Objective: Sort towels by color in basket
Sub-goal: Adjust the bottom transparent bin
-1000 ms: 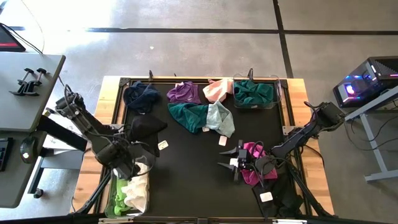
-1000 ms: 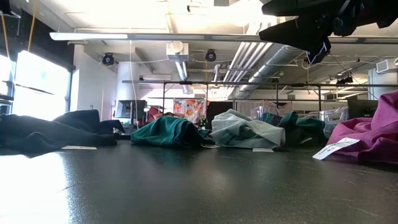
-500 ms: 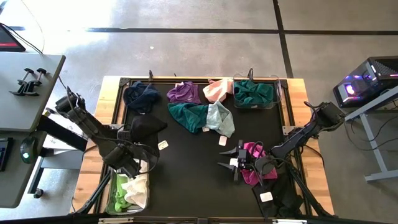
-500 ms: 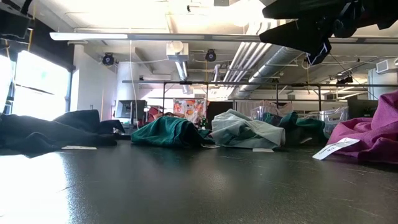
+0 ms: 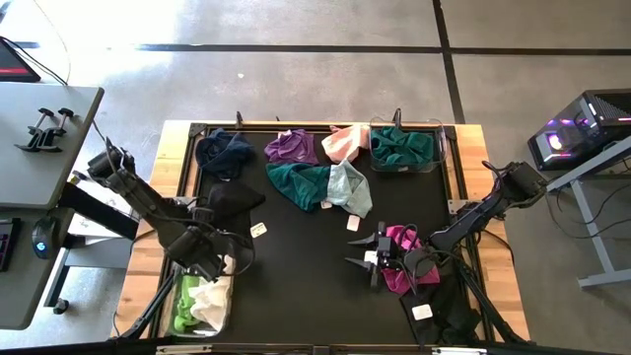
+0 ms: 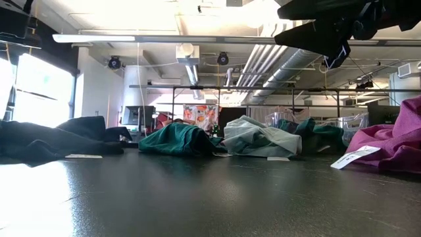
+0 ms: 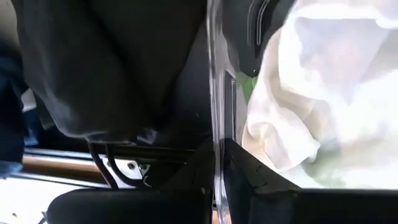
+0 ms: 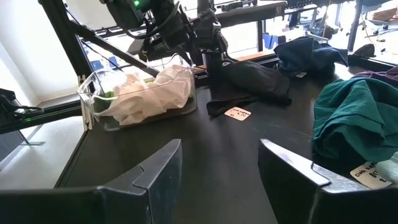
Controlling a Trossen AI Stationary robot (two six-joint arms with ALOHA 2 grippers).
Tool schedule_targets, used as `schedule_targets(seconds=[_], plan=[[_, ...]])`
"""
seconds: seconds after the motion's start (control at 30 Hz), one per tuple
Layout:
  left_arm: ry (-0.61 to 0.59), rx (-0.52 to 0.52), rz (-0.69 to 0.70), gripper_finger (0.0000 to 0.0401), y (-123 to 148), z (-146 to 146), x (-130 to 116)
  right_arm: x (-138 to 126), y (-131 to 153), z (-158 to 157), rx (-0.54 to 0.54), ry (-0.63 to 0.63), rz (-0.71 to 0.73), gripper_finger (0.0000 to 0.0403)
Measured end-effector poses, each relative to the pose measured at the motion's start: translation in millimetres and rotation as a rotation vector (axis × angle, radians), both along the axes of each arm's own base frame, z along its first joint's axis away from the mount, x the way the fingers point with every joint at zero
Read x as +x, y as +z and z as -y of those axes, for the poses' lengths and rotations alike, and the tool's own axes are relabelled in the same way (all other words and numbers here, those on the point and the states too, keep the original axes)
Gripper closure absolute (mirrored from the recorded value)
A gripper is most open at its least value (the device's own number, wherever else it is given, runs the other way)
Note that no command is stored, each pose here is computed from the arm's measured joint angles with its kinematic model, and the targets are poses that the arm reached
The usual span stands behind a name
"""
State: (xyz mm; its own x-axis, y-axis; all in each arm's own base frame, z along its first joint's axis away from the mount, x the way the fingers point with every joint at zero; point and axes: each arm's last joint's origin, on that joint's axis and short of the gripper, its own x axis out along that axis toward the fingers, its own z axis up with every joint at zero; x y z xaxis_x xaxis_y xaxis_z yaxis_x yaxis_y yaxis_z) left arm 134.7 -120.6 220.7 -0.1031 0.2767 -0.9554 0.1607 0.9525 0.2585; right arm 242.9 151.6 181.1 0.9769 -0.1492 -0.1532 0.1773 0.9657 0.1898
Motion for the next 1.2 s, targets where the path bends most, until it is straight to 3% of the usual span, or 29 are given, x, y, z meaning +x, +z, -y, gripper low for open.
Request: schedule_targets(seconds=[0.43,0.63,0.97,1.2], plan=[[-0.07,0.055,0.033,0.0396,0.2,-1.8,1.3,0.0,0.0,0.0,0.0,0.0,0.0,0.0202],[-0.047,0.073,0.03,0.0392,0.6,-3.0,0.1,0.0,0.0,0.0,0.0,0.0,0.0,0.0202],[0.035,0.043,0.0,0.03,5.5,-4.1,-3.7,0.0,0.0,0.0,0.0,0.0,0.0,0.0202],[0.116,0.002,0.155,0.0267,47.8,-5.9,-3.2,0.0,0.0,0.0,0.0,0.0,0.0,0.0202]])
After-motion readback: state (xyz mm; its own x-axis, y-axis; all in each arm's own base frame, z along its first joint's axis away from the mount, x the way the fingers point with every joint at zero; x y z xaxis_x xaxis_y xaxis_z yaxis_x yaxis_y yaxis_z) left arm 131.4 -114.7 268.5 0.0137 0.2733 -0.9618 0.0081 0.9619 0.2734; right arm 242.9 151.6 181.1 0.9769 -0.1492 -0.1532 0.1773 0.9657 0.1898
